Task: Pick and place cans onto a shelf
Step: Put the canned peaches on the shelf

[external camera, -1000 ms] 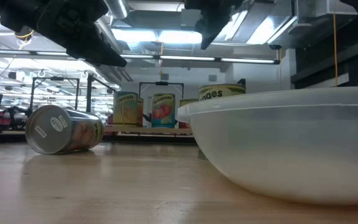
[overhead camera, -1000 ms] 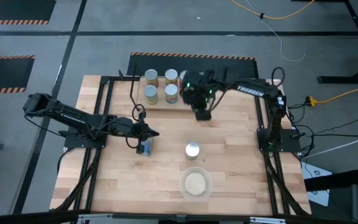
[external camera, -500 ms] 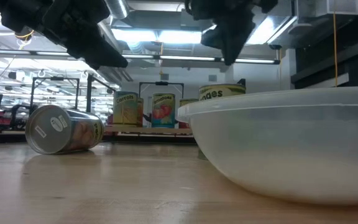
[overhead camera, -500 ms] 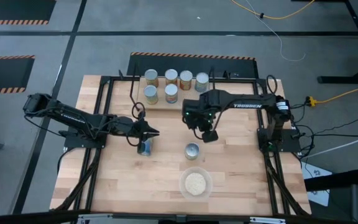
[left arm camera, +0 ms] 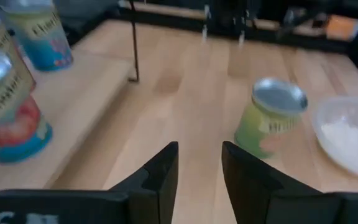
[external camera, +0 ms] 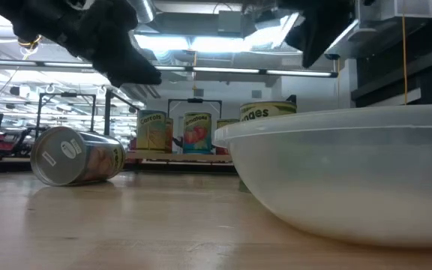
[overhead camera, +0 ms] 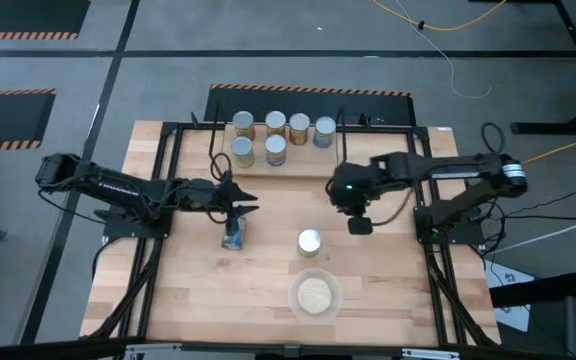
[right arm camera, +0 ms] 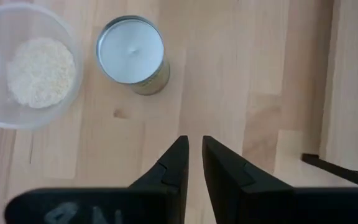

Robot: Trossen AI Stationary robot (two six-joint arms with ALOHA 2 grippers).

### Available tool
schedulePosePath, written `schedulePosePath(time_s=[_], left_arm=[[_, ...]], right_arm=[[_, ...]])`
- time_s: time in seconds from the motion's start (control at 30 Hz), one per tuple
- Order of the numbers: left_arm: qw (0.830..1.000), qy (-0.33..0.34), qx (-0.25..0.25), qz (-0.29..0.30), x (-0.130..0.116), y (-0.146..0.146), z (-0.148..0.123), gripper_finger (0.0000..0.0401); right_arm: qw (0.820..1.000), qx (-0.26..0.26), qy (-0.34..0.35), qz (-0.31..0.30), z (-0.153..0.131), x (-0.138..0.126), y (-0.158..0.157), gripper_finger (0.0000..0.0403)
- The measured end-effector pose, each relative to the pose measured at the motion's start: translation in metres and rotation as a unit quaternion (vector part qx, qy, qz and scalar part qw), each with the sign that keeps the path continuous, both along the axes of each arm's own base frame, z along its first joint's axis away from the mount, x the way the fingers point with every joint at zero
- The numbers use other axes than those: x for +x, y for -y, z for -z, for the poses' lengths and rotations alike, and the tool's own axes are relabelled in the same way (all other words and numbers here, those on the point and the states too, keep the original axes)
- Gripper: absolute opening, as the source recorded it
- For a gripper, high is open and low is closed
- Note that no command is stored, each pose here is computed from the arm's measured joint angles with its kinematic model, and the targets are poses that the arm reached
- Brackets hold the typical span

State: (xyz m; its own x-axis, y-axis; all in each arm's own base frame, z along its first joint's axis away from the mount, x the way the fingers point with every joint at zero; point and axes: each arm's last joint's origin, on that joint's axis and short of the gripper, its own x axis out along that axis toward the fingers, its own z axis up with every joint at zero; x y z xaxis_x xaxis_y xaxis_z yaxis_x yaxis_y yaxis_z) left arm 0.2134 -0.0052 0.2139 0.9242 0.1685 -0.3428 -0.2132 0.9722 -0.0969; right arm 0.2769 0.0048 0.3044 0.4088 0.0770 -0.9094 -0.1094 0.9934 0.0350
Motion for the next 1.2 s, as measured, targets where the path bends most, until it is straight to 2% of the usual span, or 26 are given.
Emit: schedulePosePath(time_s=[0.23,0.47,0.67,0.87,1.1,1.2], left_arm=[[0.997,0.059,-0.025,-0.031,0.006,-0.010,-0.020,0.0115],[0.996,0.071,-0.041,-0.045,0.013,-0.014,-0.042,0.0115],[0.988,-0.008,-0.120,-0.099,0.011,-0.021,-0.056,0.0115],[0.961,-0.086,-0.204,-0.163,0.002,-0.023,-0.059,0.0115],[0.943,-0.118,-0.243,-0.195,0.002,-0.023,-0.050,0.0115],[0.939,-0.133,-0.256,-0.186,0.009,-0.022,-0.043,0.0114]], right_arm=[[0.997,0.007,0.075,0.008,0.027,-0.032,-0.001,0.0052],[0.993,0.014,0.114,0.018,0.059,-0.048,-0.001,0.0052],[0.994,0.012,0.103,0.017,0.082,-0.054,0.000,0.0052],[0.995,0.007,0.103,0.016,0.093,-0.056,0.001,0.0052],[0.995,0.003,0.099,0.009,0.098,-0.058,0.001,0.0052],[0.995,0.003,0.099,0.007,0.098,-0.058,0.001,0.0052]])
